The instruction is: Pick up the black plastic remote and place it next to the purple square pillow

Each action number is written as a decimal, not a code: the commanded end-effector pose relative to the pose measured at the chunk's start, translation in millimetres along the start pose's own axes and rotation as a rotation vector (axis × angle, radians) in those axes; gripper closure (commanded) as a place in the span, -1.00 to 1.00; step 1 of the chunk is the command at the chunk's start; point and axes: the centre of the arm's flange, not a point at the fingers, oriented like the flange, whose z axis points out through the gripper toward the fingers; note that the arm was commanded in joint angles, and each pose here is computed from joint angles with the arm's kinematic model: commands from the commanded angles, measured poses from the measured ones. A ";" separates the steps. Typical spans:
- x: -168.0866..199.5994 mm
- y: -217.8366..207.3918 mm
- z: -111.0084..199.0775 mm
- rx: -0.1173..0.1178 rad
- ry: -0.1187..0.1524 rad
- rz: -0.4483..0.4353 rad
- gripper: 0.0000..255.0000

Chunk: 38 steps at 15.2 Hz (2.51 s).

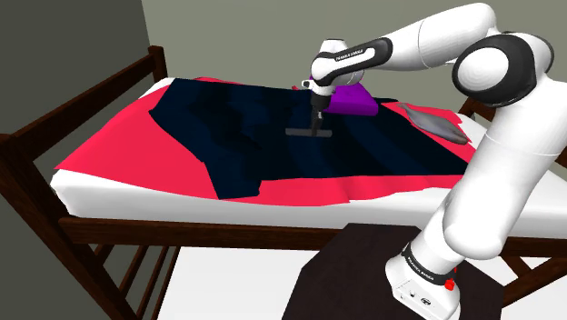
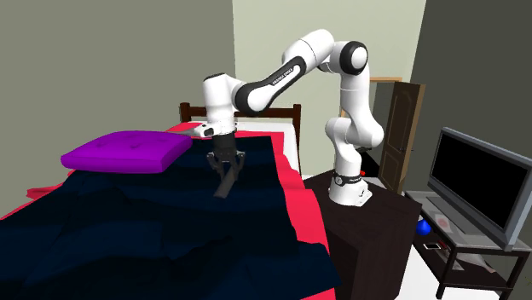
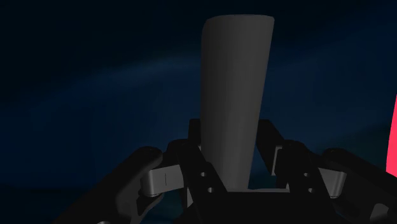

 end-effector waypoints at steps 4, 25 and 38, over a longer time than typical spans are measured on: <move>-0.8 -1.9 -25.6 0.000 0.000 0.000 1.00; -1.9 -10.8 -136.1 0.000 0.000 0.000 1.00; -110.4 63.2 -153.2 0.000 0.000 0.000 1.00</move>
